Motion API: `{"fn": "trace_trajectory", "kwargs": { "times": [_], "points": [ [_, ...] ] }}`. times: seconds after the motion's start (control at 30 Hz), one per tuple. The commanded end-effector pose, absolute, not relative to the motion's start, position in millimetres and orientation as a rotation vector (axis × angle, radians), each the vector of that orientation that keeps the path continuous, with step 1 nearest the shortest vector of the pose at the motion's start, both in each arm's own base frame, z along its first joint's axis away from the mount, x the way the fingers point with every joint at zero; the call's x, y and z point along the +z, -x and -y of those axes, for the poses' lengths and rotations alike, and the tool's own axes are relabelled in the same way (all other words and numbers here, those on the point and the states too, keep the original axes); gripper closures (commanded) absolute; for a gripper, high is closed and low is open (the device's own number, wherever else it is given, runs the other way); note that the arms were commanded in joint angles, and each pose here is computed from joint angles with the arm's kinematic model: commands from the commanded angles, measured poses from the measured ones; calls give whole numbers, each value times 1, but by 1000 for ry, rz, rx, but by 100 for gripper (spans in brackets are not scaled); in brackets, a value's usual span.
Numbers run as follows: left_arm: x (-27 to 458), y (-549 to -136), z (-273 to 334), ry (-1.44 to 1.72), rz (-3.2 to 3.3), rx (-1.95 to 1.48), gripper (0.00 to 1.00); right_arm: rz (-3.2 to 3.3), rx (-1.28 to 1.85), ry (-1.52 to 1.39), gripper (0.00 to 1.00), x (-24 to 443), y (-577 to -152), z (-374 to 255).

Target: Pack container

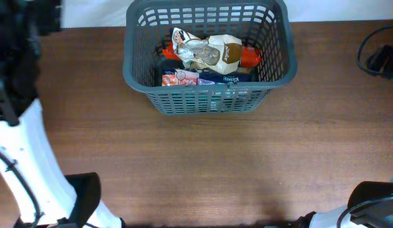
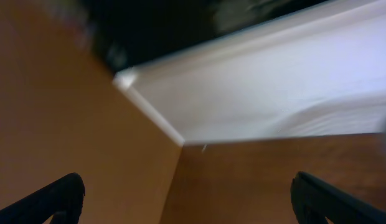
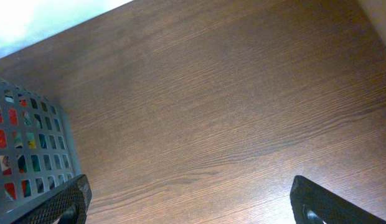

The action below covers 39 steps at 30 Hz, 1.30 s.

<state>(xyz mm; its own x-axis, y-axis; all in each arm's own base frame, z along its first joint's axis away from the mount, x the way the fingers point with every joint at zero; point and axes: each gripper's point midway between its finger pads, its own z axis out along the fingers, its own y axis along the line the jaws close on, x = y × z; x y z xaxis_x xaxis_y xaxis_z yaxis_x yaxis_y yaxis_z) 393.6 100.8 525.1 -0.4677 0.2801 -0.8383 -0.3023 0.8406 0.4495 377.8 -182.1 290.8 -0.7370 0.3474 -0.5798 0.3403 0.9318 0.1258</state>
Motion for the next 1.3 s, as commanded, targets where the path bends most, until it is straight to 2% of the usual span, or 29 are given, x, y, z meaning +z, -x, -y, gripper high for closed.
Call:
{"fn": "trace_trajectory", "kwargs": {
  "times": [0.0, 0.2, 0.4, 0.57, 0.7, 0.8, 1.03, 1.27],
  "points": [
    [511, -378, -141, 252, -1979, 654, 1, -2445, 23, -494, 1, 294, -377, 181],
    [468, -370, -164, 329, -2132, 676, 1, -2450, 27, -484, 1, 294, -377, 178],
    [446, -366, -163, 316, -2226, 678, 1, -2369, 21, -342, 1, 336, -372, 133],
    [435, -358, -161, 307, -2289, 679, 1, -2250, 72, -90, 1, 389, -354, 53],
    [431, -354, -160, 304, -2311, 679, 1, -2144, 182, 180, 1, 424, -325, -31],
    [429, -353, -160, 302, -2323, 679, 1, -2072, 240, 300, 1, 443, -299, -65],
    [426, -350, -159, 300, -2339, 679, 1, -1935, 205, 274, 1, 476, -247, -53],
    [426, -350, -159, 300, -2339, 679, 1, -1654, -21, 189, 1, 519, -217, -20]
  ]
}}
